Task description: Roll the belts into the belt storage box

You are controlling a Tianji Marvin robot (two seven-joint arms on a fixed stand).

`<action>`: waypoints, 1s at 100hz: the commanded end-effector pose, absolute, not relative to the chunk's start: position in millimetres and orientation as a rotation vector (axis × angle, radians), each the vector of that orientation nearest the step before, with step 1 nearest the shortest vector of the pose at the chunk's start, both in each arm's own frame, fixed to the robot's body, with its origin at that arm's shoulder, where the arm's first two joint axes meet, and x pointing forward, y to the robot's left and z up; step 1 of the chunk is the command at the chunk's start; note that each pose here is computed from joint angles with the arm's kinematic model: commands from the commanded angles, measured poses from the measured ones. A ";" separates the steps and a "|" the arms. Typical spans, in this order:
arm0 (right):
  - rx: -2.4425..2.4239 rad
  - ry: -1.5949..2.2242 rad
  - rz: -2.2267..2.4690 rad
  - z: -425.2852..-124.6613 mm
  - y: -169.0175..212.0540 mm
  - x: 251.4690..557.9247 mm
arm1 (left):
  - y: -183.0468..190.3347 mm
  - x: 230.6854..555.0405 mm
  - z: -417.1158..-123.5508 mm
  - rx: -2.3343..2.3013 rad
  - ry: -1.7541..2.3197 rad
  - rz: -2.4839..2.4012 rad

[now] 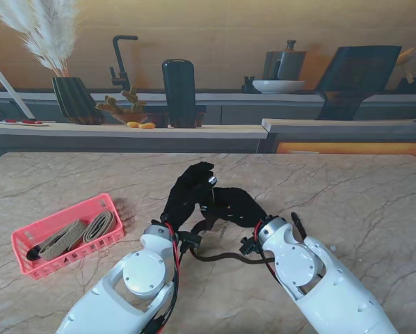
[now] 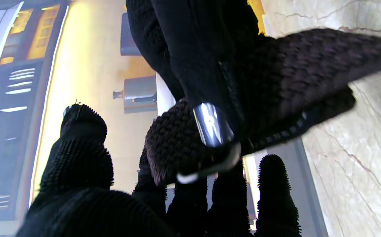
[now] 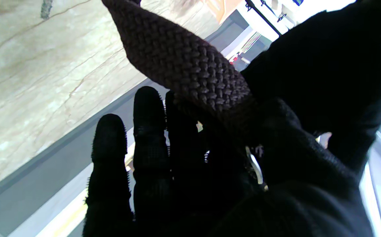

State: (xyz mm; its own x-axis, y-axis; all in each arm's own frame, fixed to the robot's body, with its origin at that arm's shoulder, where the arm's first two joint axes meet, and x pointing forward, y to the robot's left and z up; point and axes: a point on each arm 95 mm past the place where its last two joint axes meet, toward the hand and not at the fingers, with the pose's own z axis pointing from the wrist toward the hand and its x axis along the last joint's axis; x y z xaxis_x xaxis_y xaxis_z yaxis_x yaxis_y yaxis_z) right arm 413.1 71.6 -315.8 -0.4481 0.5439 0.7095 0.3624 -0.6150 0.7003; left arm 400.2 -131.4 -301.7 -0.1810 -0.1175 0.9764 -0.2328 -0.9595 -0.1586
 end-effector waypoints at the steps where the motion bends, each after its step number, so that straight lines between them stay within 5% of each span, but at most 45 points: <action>1: 1.645 1.270 2.202 -311.6 67.2 413.5 | -127.2 397.8 -302.0 1.962 -0.435 2.337; 60: 2.511 1.012 2.117 -303.9 38.1 419.2 | -82.2 423.6 -314.6 1.761 -1.210 2.868; 100: 2.738 0.991 2.096 -308.4 46.3 417.1 | -89.8 436.1 -313.8 1.334 -1.635 3.084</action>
